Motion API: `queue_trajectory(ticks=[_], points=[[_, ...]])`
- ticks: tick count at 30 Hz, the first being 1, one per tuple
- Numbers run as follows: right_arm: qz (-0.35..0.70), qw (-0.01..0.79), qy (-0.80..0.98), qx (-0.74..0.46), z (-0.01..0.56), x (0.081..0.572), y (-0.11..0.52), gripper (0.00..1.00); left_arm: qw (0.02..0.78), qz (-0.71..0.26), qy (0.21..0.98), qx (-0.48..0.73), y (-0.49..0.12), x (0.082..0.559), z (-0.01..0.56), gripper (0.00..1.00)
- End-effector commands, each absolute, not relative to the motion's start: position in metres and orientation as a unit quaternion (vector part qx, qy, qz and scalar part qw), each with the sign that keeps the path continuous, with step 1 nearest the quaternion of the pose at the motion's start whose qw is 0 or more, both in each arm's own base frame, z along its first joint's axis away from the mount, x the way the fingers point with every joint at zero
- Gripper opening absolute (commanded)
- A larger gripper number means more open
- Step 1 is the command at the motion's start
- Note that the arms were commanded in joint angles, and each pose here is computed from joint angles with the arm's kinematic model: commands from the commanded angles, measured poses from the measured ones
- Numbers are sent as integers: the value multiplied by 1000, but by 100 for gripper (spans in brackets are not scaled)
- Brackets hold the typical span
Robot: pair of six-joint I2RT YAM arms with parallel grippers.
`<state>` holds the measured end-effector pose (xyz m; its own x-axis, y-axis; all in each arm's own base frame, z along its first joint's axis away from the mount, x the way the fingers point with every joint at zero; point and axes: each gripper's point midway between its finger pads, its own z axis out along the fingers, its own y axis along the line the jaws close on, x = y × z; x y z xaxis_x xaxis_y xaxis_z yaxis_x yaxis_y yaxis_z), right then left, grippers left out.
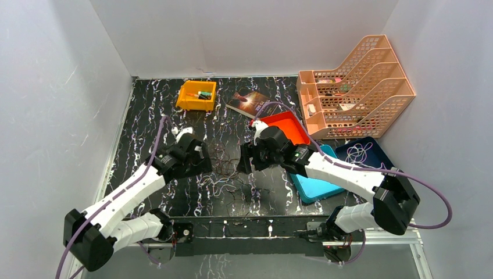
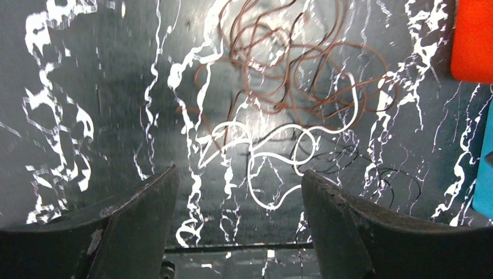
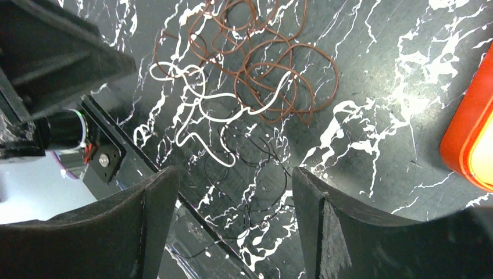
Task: Untangle the cables
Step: Untie the cable.
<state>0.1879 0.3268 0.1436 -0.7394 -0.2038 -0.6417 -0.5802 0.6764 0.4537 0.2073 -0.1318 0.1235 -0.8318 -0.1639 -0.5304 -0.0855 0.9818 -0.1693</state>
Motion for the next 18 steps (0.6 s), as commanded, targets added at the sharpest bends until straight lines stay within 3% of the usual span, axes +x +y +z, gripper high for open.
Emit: queue_trajectory(ticks=[1,7,15,18], points=[[360,326,849,-209,167,202,342,78,251,-105,951,-146,-131,182,106,74],[351,327,852,-211,165,203,340,78,233,-135,957,-105,-148,181,94,73],[345,324,855,-211,158,202,336,78,259,-236,934,63,-190,169,105,72],[343,322,857,-210,155,201,335,78,247,-240,935,87,-201,166,95,67]])
